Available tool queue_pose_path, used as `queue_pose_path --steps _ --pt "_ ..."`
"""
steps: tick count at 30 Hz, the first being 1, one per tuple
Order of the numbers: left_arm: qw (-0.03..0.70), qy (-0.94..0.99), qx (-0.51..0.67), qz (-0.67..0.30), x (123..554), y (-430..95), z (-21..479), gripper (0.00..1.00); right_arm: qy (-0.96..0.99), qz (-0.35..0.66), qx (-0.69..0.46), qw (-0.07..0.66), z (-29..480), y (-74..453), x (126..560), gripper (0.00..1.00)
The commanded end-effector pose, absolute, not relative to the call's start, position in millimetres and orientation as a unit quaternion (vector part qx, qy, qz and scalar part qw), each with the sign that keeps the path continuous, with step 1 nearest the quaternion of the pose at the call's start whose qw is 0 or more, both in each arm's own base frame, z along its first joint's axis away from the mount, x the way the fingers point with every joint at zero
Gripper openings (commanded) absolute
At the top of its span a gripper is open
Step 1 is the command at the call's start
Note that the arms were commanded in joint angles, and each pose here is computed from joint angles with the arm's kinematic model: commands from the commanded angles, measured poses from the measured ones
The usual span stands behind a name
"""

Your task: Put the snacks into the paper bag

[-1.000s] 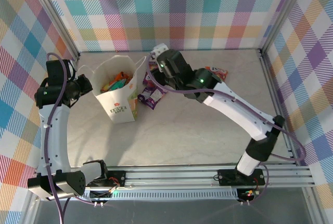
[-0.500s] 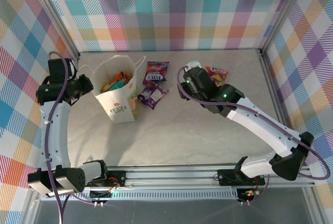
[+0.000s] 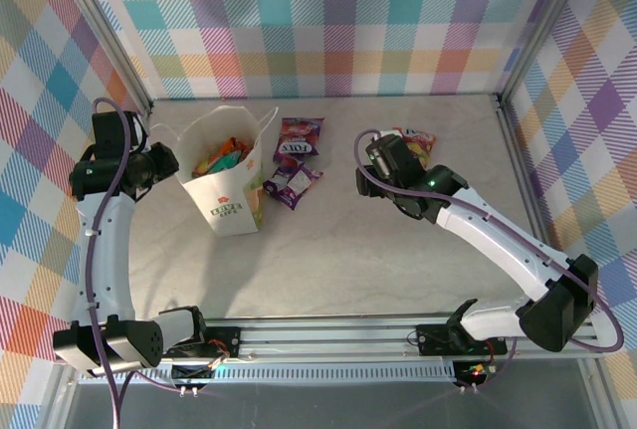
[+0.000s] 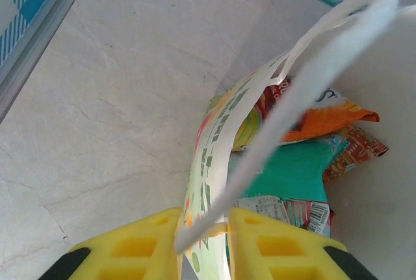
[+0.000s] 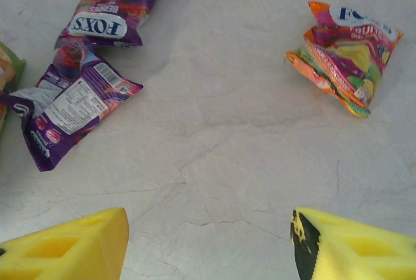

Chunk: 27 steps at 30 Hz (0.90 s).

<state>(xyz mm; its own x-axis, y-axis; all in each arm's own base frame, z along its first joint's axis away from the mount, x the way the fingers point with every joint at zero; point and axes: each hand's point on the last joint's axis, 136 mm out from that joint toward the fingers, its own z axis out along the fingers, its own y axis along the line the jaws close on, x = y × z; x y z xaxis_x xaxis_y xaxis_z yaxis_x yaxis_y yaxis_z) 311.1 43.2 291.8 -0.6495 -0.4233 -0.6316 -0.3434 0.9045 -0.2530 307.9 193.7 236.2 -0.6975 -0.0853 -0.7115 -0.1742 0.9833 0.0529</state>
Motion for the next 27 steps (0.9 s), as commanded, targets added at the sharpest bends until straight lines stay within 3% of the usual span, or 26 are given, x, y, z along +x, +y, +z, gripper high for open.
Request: queue_pose_path --steps 1,27 --pt "0.366 0.904 -0.218 -0.046 311 51 298 0.25 0.921 0.084 -0.053 0.376 229 198 312 0.67" --pt "0.343 0.913 -0.217 -0.045 306 49 283 0.33 0.949 0.075 0.008 0.307 167 167 325 0.79"
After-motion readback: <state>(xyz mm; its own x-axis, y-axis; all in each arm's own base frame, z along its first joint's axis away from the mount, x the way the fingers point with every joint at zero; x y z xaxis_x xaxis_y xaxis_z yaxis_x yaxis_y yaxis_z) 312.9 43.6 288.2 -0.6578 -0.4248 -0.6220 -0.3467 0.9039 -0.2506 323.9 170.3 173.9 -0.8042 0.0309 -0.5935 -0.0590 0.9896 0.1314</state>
